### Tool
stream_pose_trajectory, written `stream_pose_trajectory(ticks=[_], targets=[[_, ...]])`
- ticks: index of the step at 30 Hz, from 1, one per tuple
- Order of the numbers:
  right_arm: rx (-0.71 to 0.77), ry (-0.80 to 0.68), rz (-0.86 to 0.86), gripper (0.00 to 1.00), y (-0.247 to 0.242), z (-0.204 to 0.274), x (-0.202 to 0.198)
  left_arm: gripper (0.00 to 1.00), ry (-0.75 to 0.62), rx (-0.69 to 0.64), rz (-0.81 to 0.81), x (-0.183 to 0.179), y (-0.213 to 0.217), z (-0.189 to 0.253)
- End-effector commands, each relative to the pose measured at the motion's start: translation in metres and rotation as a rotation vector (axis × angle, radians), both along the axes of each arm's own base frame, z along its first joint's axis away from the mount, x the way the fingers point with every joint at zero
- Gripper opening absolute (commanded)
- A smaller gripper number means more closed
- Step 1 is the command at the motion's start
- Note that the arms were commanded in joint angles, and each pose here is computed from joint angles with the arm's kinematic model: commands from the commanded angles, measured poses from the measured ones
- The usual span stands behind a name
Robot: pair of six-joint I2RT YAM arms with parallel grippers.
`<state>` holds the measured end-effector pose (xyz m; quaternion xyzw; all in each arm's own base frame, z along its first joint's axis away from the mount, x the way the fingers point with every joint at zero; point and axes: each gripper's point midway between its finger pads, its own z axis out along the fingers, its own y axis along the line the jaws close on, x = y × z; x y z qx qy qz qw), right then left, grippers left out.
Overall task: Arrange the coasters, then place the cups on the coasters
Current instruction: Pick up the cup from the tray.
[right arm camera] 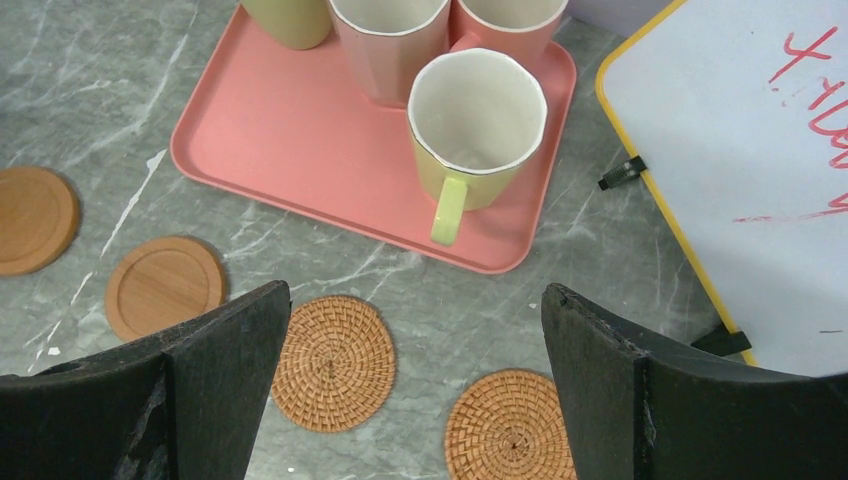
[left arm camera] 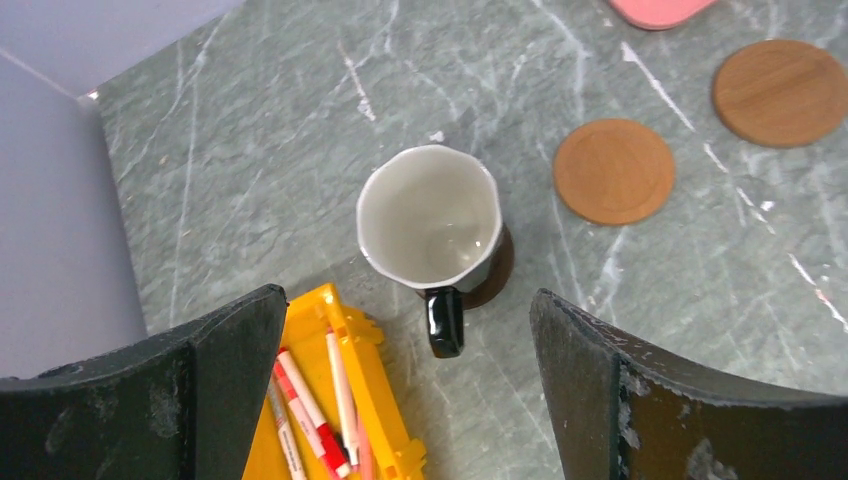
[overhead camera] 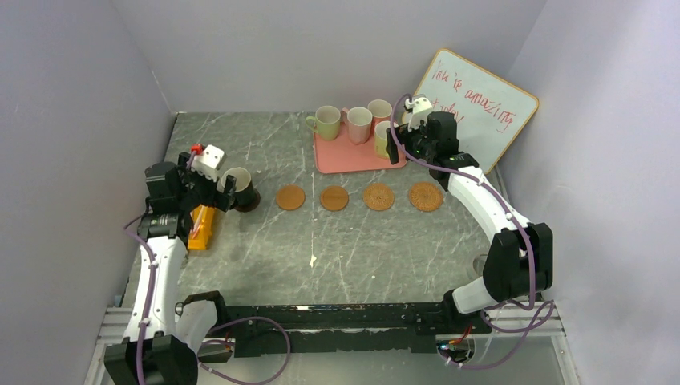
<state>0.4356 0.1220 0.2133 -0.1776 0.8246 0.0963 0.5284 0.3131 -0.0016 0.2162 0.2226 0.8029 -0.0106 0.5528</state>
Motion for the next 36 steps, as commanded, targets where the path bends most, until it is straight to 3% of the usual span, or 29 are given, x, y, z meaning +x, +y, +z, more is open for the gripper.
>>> stream_pose_trajectory(ticks=[1,6,11,18,25,31,36], targets=[[0.002,-0.039,-0.025,1.0,-0.003,0.009,0.007,0.96,-0.074,-0.06,-0.126,-0.008,-0.025,0.028],[-0.053,-0.026,-0.052,1.0,-0.008,0.0,0.017,0.96,-0.095,-0.056,-0.228,-0.02,-0.04,0.032],[-0.119,-0.015,-0.088,1.0,-0.013,0.003,0.039,0.96,-0.093,-0.086,-0.241,-0.019,-0.045,0.007],[-0.159,0.018,-0.132,0.99,-0.015,-0.029,0.076,0.96,-0.018,-0.115,-0.269,-0.017,-0.049,-0.01],[-0.098,0.065,-0.169,0.88,-0.011,-0.056,0.095,0.96,-0.074,-0.093,-0.241,-0.024,-0.046,-0.005],[-0.079,0.103,-0.166,0.84,-0.008,-0.074,0.099,0.96,-0.114,-0.084,-0.241,-0.029,-0.047,0.002],[-0.056,0.1,-0.175,0.71,-0.008,-0.08,0.103,0.96,-0.119,-0.083,-0.231,-0.029,-0.045,0.002]])
